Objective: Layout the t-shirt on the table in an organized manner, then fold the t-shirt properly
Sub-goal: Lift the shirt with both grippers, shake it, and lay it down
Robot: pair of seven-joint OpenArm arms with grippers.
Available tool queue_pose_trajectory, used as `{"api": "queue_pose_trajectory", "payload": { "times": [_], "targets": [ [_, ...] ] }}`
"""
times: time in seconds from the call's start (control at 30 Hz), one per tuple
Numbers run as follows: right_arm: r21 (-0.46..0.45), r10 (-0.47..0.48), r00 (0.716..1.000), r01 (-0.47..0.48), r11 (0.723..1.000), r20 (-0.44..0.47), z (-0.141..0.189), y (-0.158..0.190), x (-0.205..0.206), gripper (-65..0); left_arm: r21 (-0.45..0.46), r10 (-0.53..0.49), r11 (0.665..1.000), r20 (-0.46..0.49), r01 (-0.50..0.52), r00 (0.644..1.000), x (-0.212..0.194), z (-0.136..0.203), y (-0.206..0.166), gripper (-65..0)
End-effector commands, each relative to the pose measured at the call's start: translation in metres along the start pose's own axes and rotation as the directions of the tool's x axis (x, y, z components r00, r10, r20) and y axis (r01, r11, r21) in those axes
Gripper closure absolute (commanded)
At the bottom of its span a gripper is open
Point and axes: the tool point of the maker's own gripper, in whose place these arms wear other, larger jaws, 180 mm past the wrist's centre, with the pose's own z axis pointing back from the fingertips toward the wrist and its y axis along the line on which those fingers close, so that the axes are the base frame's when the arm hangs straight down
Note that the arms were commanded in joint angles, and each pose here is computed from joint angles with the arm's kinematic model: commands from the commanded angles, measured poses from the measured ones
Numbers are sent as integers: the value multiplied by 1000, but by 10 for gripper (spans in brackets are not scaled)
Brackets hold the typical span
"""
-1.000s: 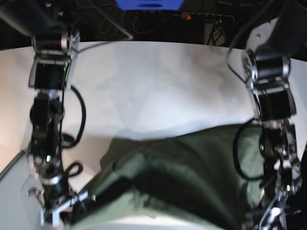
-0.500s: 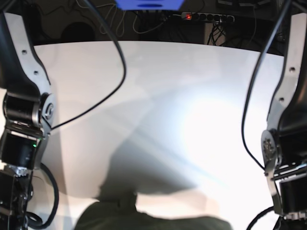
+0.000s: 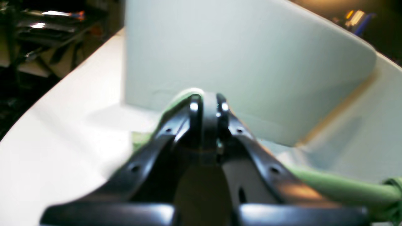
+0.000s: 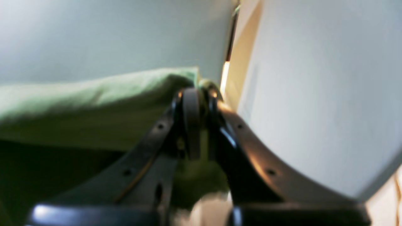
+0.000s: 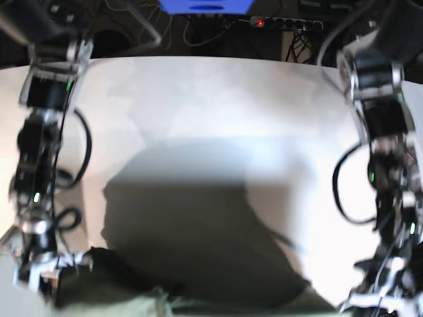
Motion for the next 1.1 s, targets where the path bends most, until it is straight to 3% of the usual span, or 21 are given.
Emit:
{"api": "queue_pose_trajectory", "payload": {
  "times": [0.0,0.17,0.3,0.43,0.6,0.73,0.87,0.93,1.07],
  "targets": [
    [-1,4,998,-4,1000,60,8,1,12,0,-11,-6,1000,50,6,999,12,11,1,0],
    [28,-19,998,20,999,-52,74,21,-46,0,58,89,995,-80,-84,993,-55,82,34,0],
    [37,-38,984,45,998,-172,131,31,-96,0,179,206,969,-192,-172,959,-110,141,72,0],
    [32,-56,967,66,997,-247,168,36,-127,0,273,288,939,-286,-210,914,-157,179,94,0],
    [38,-49,958,62,997,-283,204,35,-141,0,330,318,922,-346,-202,883,-182,211,105,0],
    [41,-46,960,60,997,-275,227,34,-141,0,358,306,916,-337,-180,890,-174,232,113,0],
    [41,-51,973,61,997,-225,244,34,-132,0,408,310,893,-248,-192,918,-148,249,122,0],
    [45,-49,985,57,997,-163,247,33,-114,0,416,283,891,-193,-183,939,-125,255,124,0],
    [34,-55,998,55,998,13,235,34,-62,0,367,184,919,-79,-143,980,-65,249,110,0]
  ]
}}
